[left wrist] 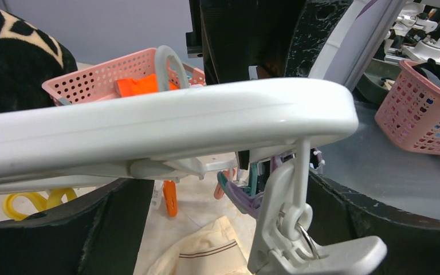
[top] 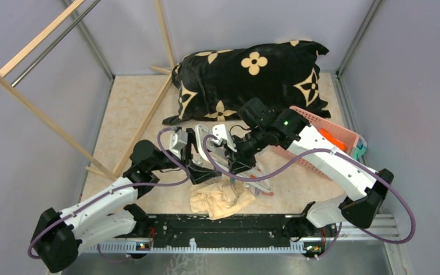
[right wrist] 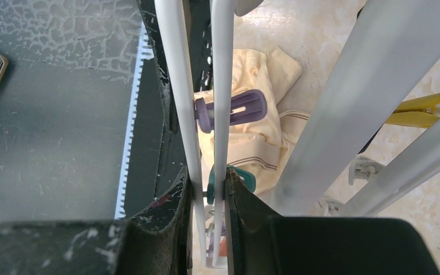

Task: Clip the underwear to the hanger
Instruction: Open the clamp at the hanger.

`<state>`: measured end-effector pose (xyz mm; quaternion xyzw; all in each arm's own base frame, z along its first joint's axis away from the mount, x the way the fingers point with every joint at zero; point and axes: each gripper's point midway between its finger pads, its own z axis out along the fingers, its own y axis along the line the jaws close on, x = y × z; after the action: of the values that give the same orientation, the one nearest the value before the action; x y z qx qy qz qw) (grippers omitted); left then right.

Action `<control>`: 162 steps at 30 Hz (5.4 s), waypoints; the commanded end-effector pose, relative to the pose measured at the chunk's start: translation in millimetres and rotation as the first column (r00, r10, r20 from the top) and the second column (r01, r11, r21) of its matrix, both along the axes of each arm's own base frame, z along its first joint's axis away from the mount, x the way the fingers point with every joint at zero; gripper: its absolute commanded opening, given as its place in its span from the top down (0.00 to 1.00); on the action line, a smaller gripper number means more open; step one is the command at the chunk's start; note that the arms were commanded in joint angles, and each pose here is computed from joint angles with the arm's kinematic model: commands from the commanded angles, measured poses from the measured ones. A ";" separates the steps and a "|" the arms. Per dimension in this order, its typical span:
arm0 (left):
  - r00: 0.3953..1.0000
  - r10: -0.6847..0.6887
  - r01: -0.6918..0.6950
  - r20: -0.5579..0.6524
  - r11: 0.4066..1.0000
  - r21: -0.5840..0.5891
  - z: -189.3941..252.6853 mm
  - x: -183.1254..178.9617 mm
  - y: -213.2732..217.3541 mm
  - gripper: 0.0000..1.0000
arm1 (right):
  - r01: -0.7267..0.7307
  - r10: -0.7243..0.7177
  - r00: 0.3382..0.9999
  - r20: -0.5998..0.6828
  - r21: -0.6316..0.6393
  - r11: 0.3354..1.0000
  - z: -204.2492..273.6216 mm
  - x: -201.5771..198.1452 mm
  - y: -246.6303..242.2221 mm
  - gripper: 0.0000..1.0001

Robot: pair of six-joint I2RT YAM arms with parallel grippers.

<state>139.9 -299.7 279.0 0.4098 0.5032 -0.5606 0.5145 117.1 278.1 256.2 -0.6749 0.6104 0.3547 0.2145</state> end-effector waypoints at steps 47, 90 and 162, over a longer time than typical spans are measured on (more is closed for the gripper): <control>0.992 0.003 -0.002 0.123 1.000 -0.014 21.2 -13.9 11.7 0.03 | 0.071 -0.109 0.968 0.226 0.172 0.983 37.9 33.0 12.7 1.00; 0.992 -0.057 0.061 0.109 0.998 -0.034 25.2 -16.8 3.8 0.11 | 0.032 -0.066 0.980 0.188 0.177 0.984 36.9 30.2 22.9 1.00; 0.997 -0.013 0.012 0.074 1.000 0.015 12.9 -8.9 4.9 1.00 | 0.050 -0.094 0.967 0.237 0.181 0.982 44.3 26.1 12.0 1.00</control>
<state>133.6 -296.7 286.2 0.4329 0.4863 -0.5478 0.5254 135.7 281.7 252.2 -0.6665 0.6224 0.3160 0.2617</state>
